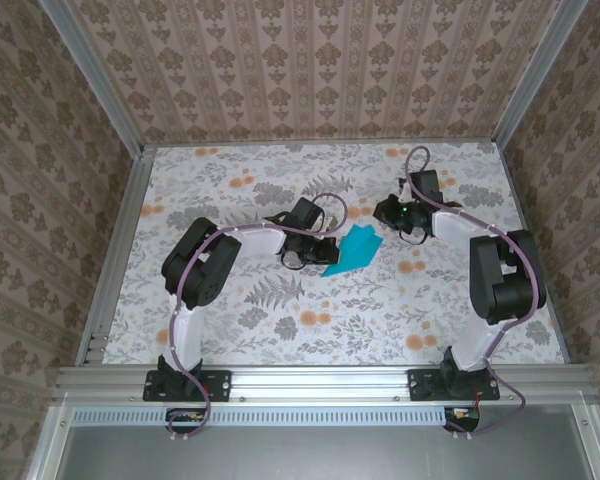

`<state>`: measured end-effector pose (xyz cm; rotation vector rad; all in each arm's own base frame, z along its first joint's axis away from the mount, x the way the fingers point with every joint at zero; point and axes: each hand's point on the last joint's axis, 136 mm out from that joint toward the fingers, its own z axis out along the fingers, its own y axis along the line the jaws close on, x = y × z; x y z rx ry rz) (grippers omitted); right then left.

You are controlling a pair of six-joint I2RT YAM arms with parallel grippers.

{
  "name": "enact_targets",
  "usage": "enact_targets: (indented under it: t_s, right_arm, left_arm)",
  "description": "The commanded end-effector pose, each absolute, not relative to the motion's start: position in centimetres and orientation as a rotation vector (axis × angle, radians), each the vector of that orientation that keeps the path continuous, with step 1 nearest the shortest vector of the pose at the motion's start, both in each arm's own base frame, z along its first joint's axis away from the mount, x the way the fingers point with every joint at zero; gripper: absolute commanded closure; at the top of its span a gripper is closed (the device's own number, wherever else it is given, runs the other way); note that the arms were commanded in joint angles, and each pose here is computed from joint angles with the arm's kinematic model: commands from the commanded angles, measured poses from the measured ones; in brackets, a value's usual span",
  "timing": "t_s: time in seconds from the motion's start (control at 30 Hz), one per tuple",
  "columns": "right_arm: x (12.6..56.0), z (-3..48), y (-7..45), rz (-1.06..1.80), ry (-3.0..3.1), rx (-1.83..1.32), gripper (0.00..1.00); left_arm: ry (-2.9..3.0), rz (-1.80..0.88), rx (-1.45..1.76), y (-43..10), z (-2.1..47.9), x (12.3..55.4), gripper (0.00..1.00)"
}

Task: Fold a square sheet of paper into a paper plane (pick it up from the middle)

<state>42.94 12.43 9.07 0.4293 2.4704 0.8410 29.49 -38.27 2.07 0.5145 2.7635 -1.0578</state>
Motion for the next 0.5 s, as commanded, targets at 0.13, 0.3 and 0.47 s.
enact_targets:
  t_s: [0.13,0.3,0.47]
  right_arm:
    - [37.9,6.0,17.5,0.951,2.608,0.373,0.89]
    - [36.6,3.8,19.2,1.019,2.662,0.368,0.91]
    - [36.2,2.1,20.4,1.107,2.687,0.378,0.91]
  left_arm:
    - [3.049,-0.83,0.465,-34.5,-4.1,25.6,1.0]
    - [3.042,-0.834,0.466,-34.6,-3.8,25.8,1.0]
    - [3.032,-0.84,0.464,-34.8,-3.4,25.9,1.0]
